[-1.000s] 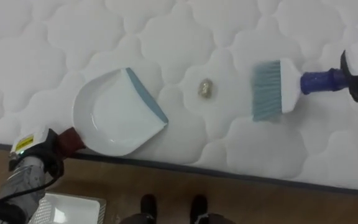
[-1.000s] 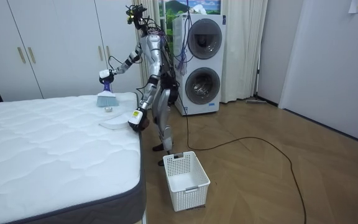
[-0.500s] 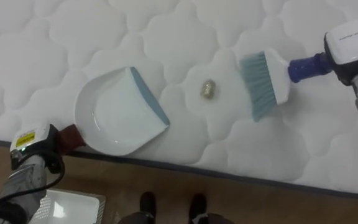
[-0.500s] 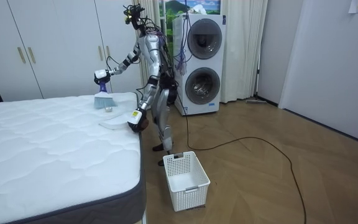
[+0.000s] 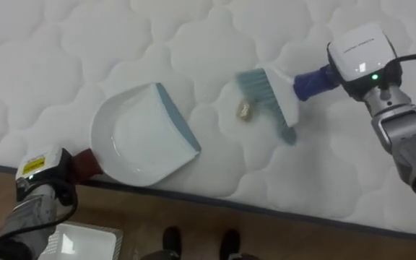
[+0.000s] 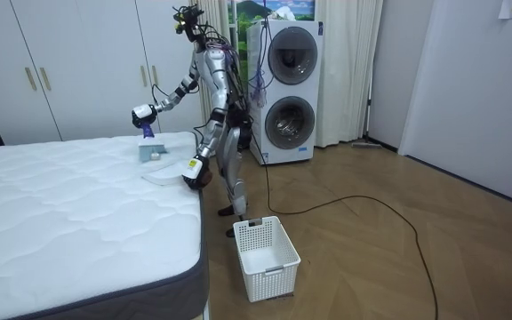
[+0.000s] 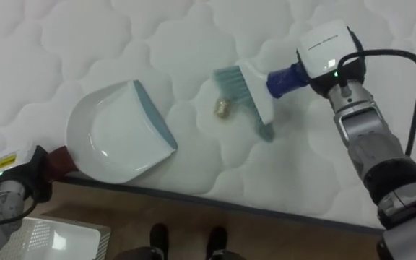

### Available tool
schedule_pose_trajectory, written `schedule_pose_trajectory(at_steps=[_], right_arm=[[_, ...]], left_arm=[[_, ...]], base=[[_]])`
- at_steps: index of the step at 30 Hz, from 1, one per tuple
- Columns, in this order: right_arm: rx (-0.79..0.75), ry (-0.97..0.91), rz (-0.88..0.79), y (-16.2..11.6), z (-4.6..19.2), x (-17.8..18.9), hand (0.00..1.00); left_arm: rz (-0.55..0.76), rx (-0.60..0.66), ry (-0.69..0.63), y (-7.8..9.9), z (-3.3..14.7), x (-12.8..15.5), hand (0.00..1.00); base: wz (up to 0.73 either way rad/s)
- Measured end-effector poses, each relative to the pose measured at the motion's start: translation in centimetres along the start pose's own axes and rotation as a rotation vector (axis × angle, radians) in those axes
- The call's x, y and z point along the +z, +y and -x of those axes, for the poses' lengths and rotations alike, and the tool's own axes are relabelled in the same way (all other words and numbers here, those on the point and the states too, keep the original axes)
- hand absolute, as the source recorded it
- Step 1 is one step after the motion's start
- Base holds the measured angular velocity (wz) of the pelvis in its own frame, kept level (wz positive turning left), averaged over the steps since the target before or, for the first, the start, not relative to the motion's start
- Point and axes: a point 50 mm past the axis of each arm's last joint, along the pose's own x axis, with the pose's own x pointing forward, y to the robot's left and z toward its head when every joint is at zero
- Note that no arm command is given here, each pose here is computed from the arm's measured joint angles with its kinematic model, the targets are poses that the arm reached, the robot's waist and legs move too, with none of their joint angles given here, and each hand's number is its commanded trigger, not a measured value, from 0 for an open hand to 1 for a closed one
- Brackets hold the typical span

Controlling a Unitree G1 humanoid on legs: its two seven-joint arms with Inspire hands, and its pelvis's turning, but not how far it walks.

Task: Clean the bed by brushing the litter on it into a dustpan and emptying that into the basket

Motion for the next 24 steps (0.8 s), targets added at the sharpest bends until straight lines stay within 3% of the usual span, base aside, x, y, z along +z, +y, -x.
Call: schedule_pose_trajectory(at_steps=[24], right_arm=[[0.104,-0.057,-0.080,0.0,0.6,3.5,1.00]], left_arm=[[-0.022,-0.037,-0.003,-1.4,0.4,0.5,1.00]], base=[[0.00]])
